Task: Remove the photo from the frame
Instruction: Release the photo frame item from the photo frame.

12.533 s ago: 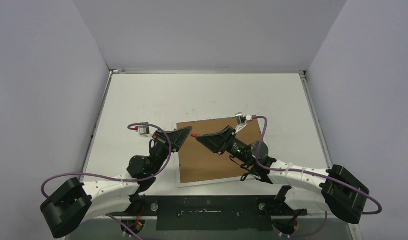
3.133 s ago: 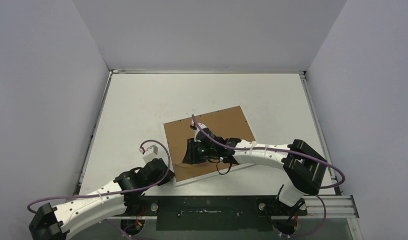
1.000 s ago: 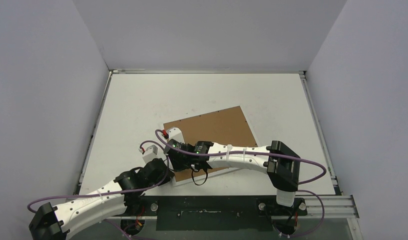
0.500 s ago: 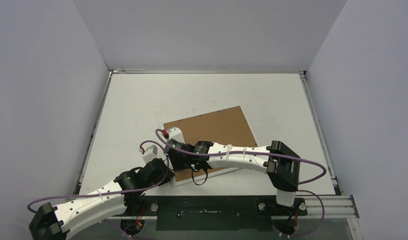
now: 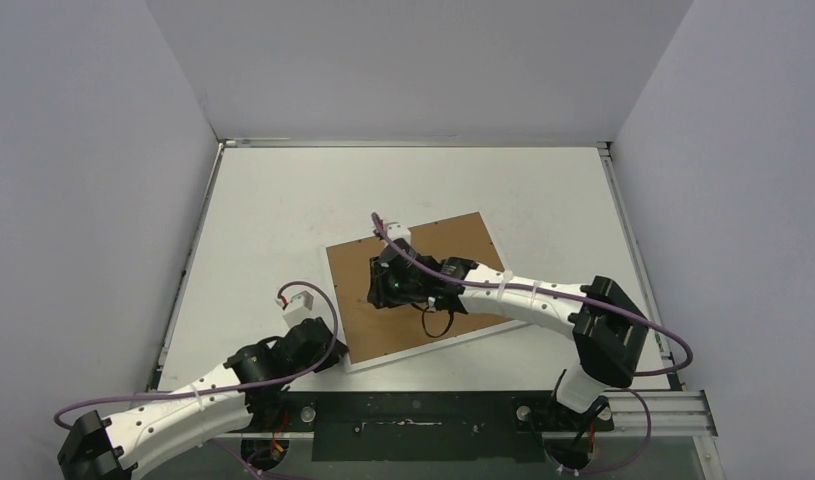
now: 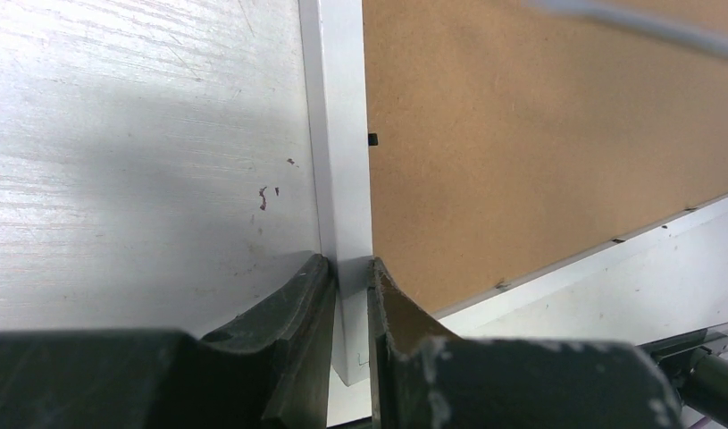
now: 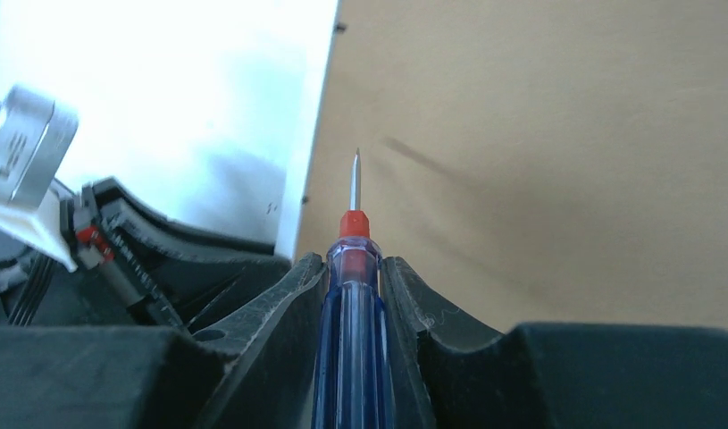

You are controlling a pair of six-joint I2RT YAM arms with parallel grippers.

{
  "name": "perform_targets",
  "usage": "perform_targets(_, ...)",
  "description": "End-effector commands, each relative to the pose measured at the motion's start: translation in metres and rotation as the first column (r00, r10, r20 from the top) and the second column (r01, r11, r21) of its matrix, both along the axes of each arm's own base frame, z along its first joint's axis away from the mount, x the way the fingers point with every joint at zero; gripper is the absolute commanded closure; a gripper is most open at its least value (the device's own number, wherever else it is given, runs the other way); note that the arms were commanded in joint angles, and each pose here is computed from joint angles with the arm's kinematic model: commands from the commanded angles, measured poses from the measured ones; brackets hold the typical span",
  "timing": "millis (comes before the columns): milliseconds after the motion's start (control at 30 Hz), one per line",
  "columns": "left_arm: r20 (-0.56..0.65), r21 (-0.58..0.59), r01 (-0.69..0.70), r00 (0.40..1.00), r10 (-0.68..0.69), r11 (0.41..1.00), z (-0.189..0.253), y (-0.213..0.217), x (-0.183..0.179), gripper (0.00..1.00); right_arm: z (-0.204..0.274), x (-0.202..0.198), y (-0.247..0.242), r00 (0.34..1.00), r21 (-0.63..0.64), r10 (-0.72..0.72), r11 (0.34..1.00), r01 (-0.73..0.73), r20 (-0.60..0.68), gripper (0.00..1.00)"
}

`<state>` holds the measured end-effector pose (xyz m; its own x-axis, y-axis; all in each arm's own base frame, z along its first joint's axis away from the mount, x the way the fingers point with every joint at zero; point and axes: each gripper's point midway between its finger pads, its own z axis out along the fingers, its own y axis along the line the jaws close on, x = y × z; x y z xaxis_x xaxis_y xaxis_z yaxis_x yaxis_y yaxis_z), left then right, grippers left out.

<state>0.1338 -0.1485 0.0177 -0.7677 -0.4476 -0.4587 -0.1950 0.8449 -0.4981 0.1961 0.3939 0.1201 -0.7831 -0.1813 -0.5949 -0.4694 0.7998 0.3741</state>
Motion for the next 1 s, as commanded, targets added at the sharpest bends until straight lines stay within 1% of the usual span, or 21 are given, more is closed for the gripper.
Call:
perform_targets(0, 0.002, 0.045, 0.011, 1.0, -0.011, 0.999, -0.008, 0.011, -0.005, 0.86, 0.031, 0.028, -0.002, 1.0, 0.183, -0.025, 0.983, 0.023, 0.007, 1.0)
perform_targets(200, 0.086, 0.015, 0.049, 0.995, -0.051, 0.999, 0.016, 0.002, 0.005, 0.7, 0.025, 0.052, -0.002, 0.999, 0.292, 0.013, 0.956, 0.002, -0.05, 1.0)
perform_targets(367, 0.154, 0.024, 0.073, 0.985, -0.076, 0.997, 0.037, -0.001, 0.014, 0.64, 0.019, 0.07, 0.003, 0.994, 0.383, 0.068, 0.923, -0.032, -0.081, 1.0)
perform_targets(500, 0.2, 0.043, 0.005, 0.98, -0.013, 0.999, 0.051, 0.008, 0.025, 0.58, 0.006, 0.078, 0.007, 0.988, 0.396, 0.104, 0.917, -0.05, -0.116, 1.0)
perform_targets(633, 0.241, 0.085, -0.068, 0.969, 0.046, 0.994, 0.064, 0.019, 0.037, 0.49, -0.005, 0.086, 0.007, 0.985, 0.387, 0.113, 0.92, -0.055, -0.131, 1.0)
perform_targets(700, 0.241, 0.105, -0.083, 0.969, 0.055, 0.991, 0.067, 0.021, 0.042, 0.46, -0.006, 0.088, 0.006, 0.985, 0.386, 0.114, 0.921, -0.054, -0.133, 1.0)
perform_targets(800, 0.2, 0.113, -0.102, 0.977, 0.078, 0.988, 0.061, 0.021, 0.051, 0.4, -0.006, 0.089, 0.006, 0.983, 0.384, 0.13, 0.921, -0.071, -0.13, 1.0)
perform_targets(967, 0.106, 0.086, -0.138, 0.986, 0.128, 0.987, 0.051, 0.028, 0.065, 0.4, -0.009, 0.092, 0.009, 0.979, 0.386, 0.149, 0.918, -0.085, -0.138, 1.0)
